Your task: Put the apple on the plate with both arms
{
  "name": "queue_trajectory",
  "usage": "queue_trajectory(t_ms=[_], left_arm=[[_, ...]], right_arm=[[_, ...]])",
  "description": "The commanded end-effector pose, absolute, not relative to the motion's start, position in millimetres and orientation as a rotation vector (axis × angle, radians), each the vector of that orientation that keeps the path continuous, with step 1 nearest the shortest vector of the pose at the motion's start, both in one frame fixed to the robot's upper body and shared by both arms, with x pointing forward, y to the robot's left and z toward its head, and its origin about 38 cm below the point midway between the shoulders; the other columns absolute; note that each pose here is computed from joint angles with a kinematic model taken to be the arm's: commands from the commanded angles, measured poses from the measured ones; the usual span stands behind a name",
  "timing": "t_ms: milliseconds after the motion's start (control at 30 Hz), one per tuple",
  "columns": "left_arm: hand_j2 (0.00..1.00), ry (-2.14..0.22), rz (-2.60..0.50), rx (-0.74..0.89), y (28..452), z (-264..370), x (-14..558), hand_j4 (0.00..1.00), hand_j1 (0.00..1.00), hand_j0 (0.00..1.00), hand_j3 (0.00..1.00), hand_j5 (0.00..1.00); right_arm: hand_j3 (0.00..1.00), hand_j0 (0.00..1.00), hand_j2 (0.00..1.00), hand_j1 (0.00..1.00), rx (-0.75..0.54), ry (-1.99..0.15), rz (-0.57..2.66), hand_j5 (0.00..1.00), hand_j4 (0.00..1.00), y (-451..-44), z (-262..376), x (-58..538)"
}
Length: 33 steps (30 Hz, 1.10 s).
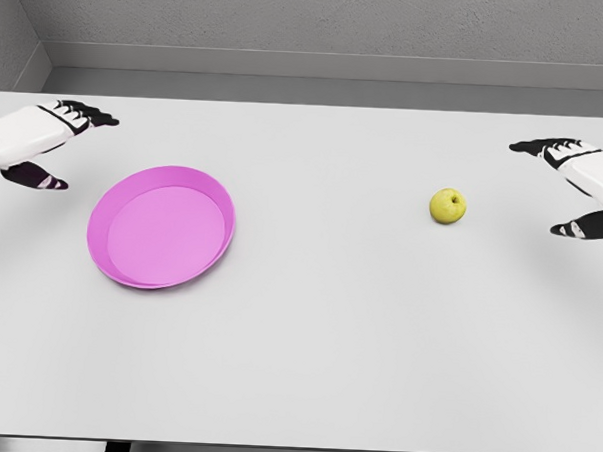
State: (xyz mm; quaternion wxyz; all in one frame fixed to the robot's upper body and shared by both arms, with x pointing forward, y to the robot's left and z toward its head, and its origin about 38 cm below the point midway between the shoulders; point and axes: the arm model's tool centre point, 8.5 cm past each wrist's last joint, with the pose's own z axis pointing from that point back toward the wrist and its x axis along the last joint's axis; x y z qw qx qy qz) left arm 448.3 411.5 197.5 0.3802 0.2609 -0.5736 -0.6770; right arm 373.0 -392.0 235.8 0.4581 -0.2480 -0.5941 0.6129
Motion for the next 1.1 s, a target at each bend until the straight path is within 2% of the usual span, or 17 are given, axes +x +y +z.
queue_trajectory(t_ms=[0, 233, 467, 567, 1067], left_arm=[[1.0, -1.467, -1.724, 0.663, 411, 198, 448, 1.0, 1.0, 1.0, 1.0, 1.0], [1.0, -1.469, -1.723, 0.666, 412, 199, 449, 1.0, 1.0, 1.0, 1.0, 1.0], [1.0, -1.471, -1.724, 0.666, 412, 199, 448, 1.0, 1.0, 1.0, 1.0, 1.0], [1.0, -1.468, -1.723, 0.667, 412, 198, 448, 1.0, 1.0, 1.0, 1.0, 1.0], [1.0, -1.48, -1.736, 0.657, 401, 194, 451, 1.0, 1.0, 1.0, 1.0, 1.0]], right_arm=[[1.0, 1.0, 1.0, 1.0, -0.613, -1.465, 1.509, 1.0, 1.0, -393, 237, 373], [1.0, 1.0, 1.0, 1.0, -0.649, -1.471, 1.477, 1.0, 1.0, -388, 248, 378], [1.0, 1.0, 1.0, 1.0, -0.514, -1.32, 1.551, 1.0, 1.0, -338, 210, 412], [1.0, 1.0, 1.0, 1.0, -0.495, -1.244, 1.545, 1.0, 1.0, -319, 194, 423], [1.0, 1.0, 1.0, 1.0, -0.387, -1.069, 1.626, 1.0, 1.0, -299, 170, 453]])
